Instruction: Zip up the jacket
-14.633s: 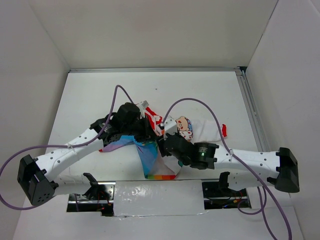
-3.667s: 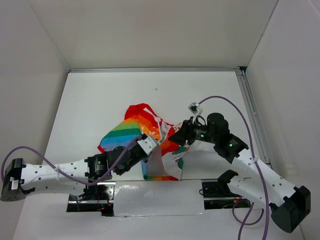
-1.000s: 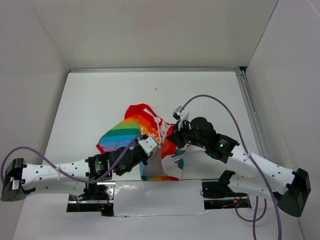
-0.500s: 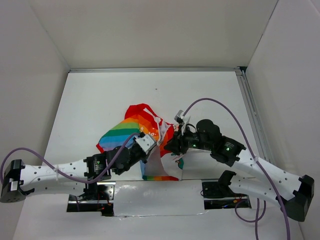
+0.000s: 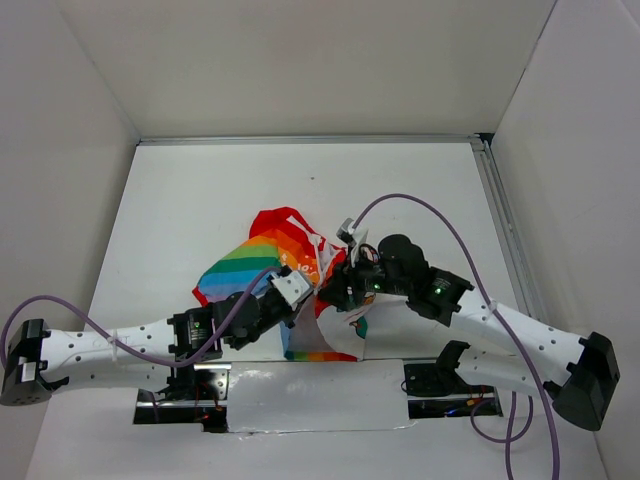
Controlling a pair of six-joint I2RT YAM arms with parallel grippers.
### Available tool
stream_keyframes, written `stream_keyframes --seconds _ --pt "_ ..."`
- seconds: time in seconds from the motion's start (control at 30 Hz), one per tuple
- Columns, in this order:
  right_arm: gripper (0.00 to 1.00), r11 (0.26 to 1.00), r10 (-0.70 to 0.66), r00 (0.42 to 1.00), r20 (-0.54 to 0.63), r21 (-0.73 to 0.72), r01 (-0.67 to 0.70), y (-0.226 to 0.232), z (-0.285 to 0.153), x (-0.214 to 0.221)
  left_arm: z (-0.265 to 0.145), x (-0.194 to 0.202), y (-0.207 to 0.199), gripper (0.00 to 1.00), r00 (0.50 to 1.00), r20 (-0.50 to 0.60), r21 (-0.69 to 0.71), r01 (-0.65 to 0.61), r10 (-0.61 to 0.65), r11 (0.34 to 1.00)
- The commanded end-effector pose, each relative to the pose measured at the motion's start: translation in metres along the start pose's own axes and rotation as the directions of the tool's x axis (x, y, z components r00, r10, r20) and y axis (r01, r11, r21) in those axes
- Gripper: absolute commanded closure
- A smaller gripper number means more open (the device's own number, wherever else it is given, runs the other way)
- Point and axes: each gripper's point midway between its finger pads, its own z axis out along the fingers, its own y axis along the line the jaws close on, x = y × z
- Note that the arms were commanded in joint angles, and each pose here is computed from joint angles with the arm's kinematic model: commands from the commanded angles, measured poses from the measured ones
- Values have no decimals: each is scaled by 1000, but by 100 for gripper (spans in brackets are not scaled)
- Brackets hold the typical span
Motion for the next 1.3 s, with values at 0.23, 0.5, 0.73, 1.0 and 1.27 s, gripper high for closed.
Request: stream_keyframes --seconds 0.23,0.5,0.73,1.0,1.27 --pt "38 979 -116 988 99 -156 131 30 -3 -24 3 -21 -4 100 996 81 21 36 -38 999" --pt "56 976 -134 987 89 -163 148 31 -1 -23 2 -23 -4 100 996 87 25 32 -34 999" --pt "96 991 -96 992 82 -87 103 19 -2 -22 0 -22 0 100 995 88 6 37 -38 999" --pt "100 997 -59 995 76 57 55 -2 -13 -23 -1 -21 2 100 995 92 0 44 -44 999" --pt "100 972 -9 1000 26 234 3 -30 -20 -20 -2 -15 3 100 997 75 -2 34 -34 999"
